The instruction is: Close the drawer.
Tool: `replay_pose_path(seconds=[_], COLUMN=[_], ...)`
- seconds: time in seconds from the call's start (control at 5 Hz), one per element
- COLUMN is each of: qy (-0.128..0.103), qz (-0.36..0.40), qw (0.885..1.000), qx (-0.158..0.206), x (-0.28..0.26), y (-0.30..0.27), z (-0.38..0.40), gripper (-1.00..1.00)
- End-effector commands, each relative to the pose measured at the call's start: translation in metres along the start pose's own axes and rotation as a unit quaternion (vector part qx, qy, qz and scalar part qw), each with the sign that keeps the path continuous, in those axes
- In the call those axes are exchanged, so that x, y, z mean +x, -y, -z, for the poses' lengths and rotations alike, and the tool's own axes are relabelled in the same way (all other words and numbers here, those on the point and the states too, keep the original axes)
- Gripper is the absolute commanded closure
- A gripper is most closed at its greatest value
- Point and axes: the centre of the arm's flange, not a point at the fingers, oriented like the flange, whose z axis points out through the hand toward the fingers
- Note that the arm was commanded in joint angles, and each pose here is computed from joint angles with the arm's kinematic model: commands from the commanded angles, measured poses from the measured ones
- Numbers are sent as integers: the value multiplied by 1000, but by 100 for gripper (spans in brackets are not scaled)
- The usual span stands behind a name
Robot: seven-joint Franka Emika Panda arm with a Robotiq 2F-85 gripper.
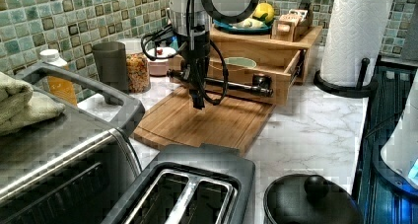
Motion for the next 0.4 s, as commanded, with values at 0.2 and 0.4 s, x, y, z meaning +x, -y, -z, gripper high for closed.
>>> replay_pose_path(seconds=[0.2,0.4], qy=[-12,-22], qz=[-16,-15], qw=[1000,1000], qx=[0,-1], x=[17,15], y=[-16,-45], z=[23,17], gripper=[100,100])
